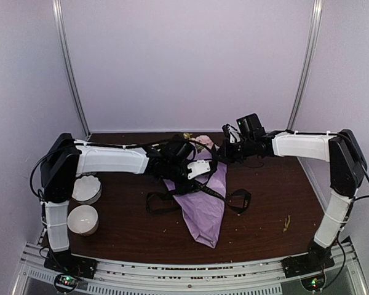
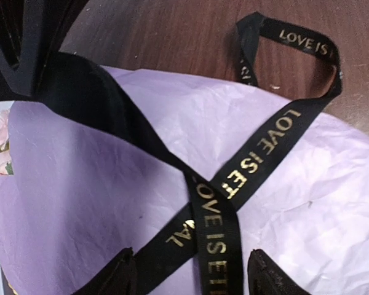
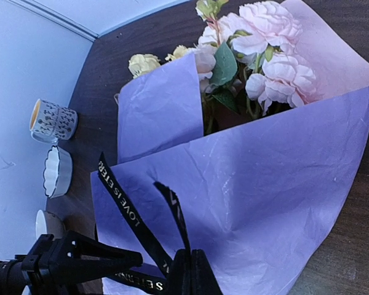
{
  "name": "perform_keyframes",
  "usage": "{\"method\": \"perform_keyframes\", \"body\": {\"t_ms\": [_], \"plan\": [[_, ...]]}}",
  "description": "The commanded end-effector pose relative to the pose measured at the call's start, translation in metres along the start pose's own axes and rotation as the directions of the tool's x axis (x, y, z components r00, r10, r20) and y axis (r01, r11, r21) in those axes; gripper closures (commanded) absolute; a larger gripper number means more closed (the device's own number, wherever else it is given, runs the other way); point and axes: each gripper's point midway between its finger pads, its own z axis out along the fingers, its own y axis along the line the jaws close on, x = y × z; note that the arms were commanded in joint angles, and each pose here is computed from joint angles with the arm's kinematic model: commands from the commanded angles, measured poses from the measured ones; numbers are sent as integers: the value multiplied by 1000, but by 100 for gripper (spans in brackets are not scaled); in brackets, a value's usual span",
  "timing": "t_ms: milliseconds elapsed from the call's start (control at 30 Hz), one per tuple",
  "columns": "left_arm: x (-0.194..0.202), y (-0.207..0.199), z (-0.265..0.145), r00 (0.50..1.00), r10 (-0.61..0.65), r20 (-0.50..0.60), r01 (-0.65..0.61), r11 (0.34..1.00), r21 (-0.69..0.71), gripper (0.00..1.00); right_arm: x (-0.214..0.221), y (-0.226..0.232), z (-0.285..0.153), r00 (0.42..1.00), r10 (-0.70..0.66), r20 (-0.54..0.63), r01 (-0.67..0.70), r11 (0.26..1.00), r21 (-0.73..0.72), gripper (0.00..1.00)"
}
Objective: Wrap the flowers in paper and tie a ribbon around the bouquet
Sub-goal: Place the left side of the ribbon on the folded wrapping paper, then cross the ribbon over the folded bouquet.
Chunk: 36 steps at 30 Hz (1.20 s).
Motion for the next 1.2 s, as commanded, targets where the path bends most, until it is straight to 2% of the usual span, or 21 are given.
{"method": "perform_keyframes", "body": {"t_ms": [0,200,400,667,933,1033,1167], "plan": [[-3,26,4,993,109,-45,-113,990,-88,38,2,-4,8,998,-31,-50,31,999,12,100],[10,23,19,974,194,-119,-203,977,-71,38,11,-12,6,997,-39,-66,42,998,42,100],[18,21,28,962,223,-158,-238,968,-83,38,13,-12,6,997,-31,-67,34,998,43,100],[23,18,36,950,277,-145,-289,955,-72,42,19,-13,1,999,5,-52,-2,998,59,100],[31,18,44,937,304,-174,-317,947,-54,58,20,-12,-1,999,4,-47,-1,998,61,100],[26,17,44,940,303,-158,-314,948,-46,68,19,-8,0,999,-1,-49,4,998,57,100],[27,16,42,943,289,-166,-299,954,-34,91,16,-5,3,999,-3,-43,6,999,54,100]]}}
